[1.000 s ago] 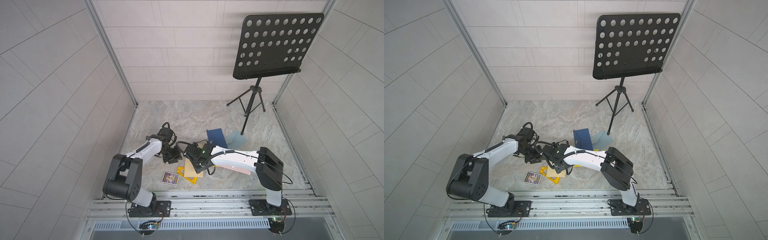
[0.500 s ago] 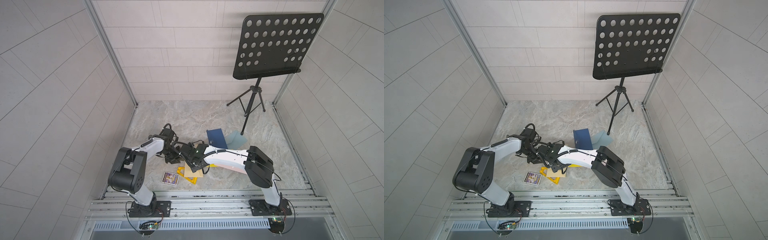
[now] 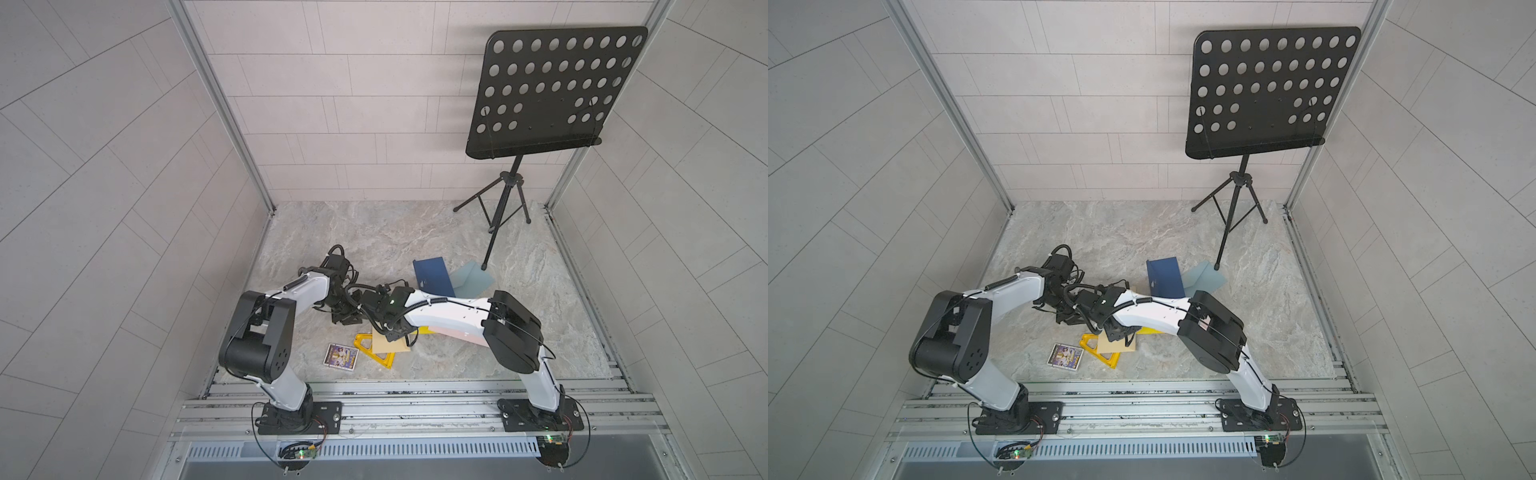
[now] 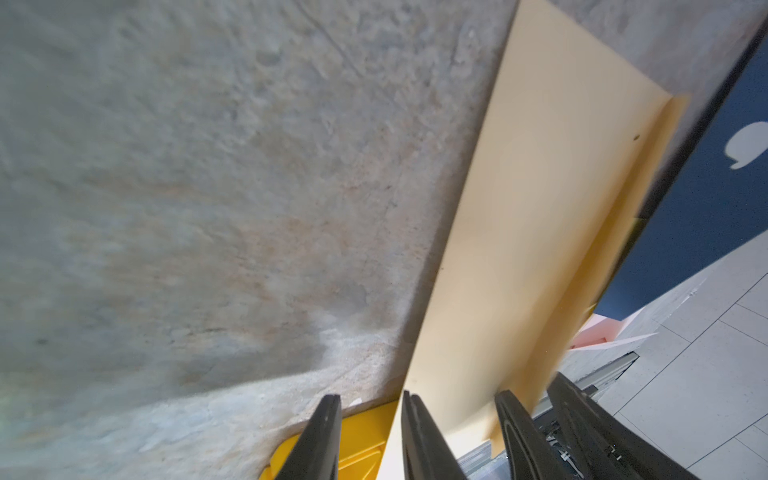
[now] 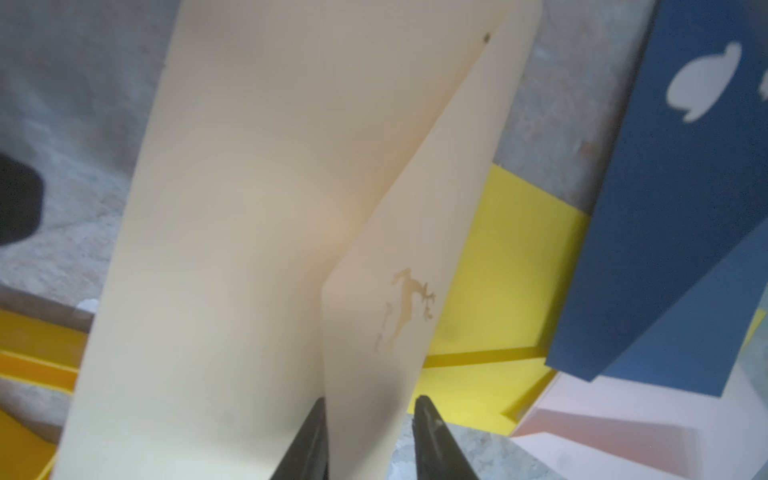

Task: Take the letter paper out of the envelope
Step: Pick up the envelope from the envelope.

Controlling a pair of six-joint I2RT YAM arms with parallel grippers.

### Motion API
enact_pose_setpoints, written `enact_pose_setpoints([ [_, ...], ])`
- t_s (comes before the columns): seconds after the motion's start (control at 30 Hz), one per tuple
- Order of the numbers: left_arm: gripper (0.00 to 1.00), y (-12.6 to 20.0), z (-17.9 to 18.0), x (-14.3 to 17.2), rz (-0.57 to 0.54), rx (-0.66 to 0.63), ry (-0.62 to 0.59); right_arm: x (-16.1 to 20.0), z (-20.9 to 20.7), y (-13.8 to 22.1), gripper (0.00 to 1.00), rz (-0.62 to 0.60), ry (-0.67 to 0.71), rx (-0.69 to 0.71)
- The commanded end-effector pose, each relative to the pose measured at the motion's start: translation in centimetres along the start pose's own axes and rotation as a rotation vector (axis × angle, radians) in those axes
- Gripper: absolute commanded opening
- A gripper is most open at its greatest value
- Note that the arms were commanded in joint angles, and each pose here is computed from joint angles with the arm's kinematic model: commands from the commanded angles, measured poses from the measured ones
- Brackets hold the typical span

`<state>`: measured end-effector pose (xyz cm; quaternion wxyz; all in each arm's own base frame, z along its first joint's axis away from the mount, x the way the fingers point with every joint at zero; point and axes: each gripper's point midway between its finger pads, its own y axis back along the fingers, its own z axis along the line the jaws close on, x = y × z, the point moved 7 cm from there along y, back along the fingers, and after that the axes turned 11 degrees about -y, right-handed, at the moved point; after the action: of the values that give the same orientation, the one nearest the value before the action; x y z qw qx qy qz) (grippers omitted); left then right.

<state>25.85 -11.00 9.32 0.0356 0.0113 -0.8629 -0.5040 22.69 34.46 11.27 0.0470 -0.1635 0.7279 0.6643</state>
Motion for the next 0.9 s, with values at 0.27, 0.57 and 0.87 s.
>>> enact_pose_setpoints([
  [0.27,0.44,1.3,-0.9,-0.5,-0.029,0.019,-0.036,-0.9,-1.7,1.3,0.0,-0.047,-0.049,0.016],
  [0.57,0.72,4.8,-4.4,-1.4,-0.16,0.177,-0.08,-2.5,-4.8,4.8,0.0,-0.052,-0.112,-0.167],
  [0.87,0.77,7.2,-6.2,-1.9,-0.222,0.213,-0.12,-4.1,-8.3,8.9,0.0,-0.029,-0.228,-0.461],
])
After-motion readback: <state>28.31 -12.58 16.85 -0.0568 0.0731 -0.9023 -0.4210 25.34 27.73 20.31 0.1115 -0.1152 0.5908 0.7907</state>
